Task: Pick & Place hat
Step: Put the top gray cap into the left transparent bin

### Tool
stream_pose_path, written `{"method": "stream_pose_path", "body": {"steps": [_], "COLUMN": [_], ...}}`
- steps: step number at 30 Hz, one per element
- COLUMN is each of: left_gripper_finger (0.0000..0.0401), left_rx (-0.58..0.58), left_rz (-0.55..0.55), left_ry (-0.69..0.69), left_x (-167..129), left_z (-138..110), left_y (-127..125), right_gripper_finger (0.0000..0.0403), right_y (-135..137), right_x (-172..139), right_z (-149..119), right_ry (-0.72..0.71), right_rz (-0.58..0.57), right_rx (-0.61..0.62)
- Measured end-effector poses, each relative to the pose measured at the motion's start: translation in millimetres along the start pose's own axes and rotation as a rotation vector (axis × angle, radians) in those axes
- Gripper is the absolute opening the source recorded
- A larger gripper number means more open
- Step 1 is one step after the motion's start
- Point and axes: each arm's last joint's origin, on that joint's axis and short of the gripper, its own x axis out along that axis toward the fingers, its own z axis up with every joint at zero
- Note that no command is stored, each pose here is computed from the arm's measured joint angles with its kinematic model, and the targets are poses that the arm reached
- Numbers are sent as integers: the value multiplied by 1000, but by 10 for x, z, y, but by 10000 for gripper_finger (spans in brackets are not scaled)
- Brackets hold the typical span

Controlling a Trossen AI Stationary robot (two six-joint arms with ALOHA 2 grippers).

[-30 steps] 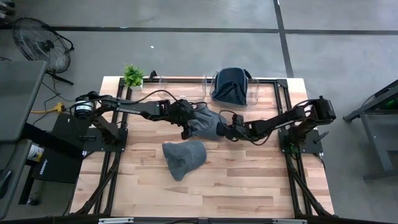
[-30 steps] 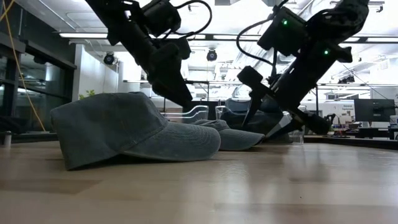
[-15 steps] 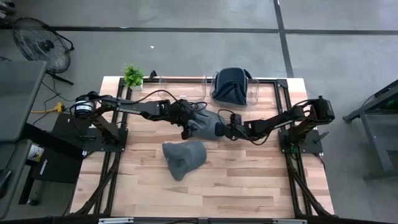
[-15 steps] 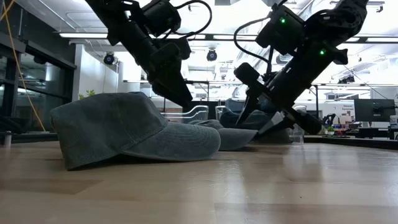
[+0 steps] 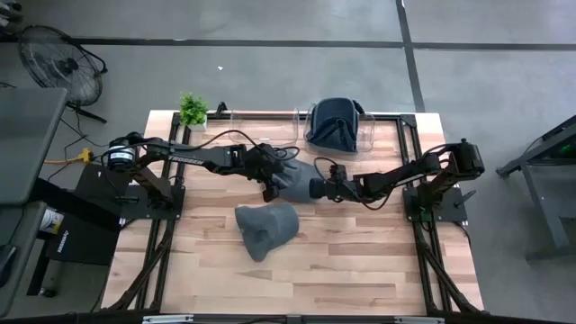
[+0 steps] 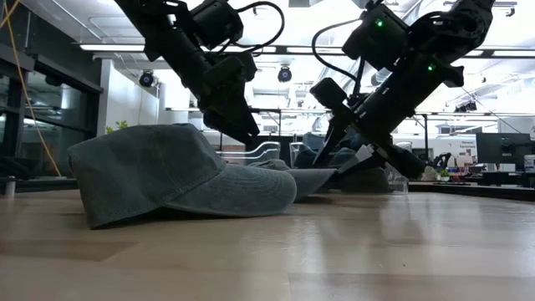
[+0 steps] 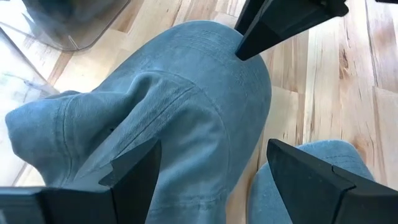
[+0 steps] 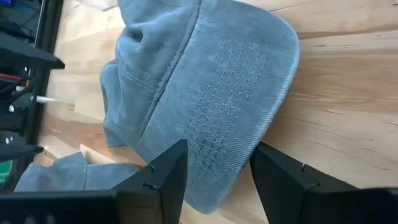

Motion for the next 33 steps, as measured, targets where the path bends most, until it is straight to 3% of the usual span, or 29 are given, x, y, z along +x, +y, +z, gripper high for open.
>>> {"method": "stream_pose_path", "body": {"steps": [15,22,33], "left_gripper_finger": [289,289,289], "left_rx": [-54,-61,68], "left_rz": [-1,3,135], "left_ry": [0,8,-70], "left_x": [0,-66,-744], "left_z": [0,46,693], "left_y": [0,-8,-83], "right_gripper_finger": [16,5,2], "right_y": [77,160,380], "right_x": [-8,-59,-497], "right_z": [6,46,245], "right_ry": [8,26,-34], "right_rz": [74,152,315], "right_rx": [-115,-194,-272]}}
